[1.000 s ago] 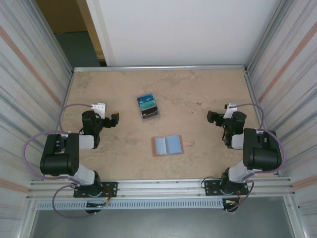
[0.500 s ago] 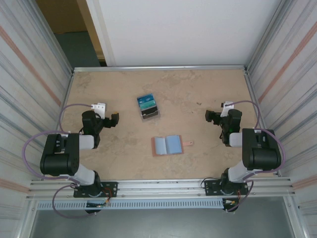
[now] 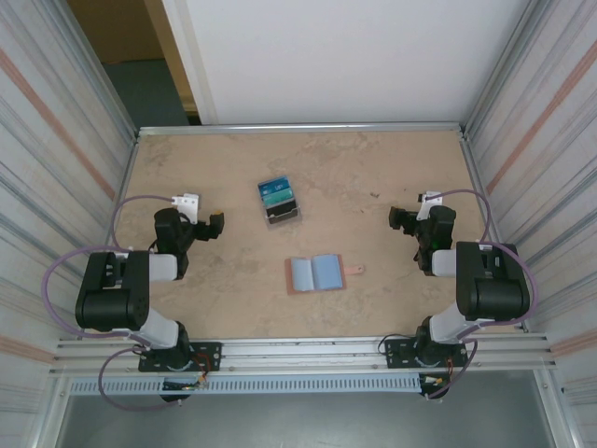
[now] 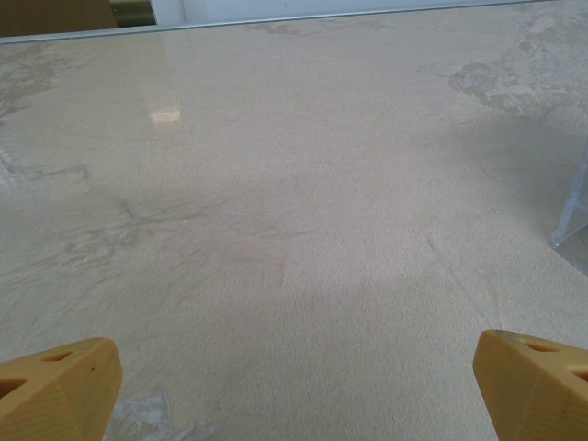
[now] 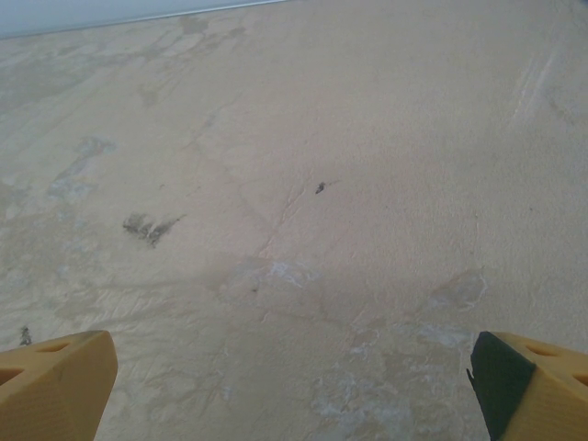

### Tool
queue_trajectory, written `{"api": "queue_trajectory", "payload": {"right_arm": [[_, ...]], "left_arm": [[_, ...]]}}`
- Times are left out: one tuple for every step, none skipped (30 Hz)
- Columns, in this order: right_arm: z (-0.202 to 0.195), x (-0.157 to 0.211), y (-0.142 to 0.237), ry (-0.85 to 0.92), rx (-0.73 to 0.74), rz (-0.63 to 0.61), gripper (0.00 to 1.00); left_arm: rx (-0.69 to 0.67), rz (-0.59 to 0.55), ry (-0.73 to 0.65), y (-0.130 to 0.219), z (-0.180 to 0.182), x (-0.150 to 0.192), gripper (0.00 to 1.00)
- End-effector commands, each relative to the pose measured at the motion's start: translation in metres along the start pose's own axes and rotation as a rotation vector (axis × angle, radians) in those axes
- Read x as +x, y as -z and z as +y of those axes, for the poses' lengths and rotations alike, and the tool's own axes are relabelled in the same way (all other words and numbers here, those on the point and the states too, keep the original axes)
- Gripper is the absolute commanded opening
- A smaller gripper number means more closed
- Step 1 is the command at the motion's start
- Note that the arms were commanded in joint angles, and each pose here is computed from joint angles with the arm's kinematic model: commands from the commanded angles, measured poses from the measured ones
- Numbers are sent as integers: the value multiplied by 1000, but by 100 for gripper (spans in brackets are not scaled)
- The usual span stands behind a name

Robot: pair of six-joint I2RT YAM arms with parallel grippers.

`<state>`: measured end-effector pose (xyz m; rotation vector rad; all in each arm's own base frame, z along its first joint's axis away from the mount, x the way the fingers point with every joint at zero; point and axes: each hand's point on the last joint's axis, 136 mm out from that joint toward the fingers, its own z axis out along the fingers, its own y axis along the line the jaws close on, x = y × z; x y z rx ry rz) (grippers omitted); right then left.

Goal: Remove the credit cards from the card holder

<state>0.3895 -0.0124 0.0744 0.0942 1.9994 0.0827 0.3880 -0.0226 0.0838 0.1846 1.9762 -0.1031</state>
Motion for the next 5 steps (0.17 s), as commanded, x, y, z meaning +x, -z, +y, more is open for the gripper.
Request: {"api": "queue_trajectory", "payload": {"right_arm": [[0, -8, -2, -2, 10, -15, 98], [0, -8, -2, -2, 11, -14, 99], [0, -8, -2, -3, 11, -14, 98], [0, -8, -2, -1, 10, -15, 98], [0, -8, -2, -1, 11, -16, 98]], "left_arm": [[0, -25, -1, -2, 0, -11, 99], [0, -22, 0, -2, 0, -9, 99], [-1, -26, -1, -2, 1, -10, 99], [-1, -26, -1, -2, 0, -11, 99], [1, -26, 0, -2, 0, -10, 99]]}}
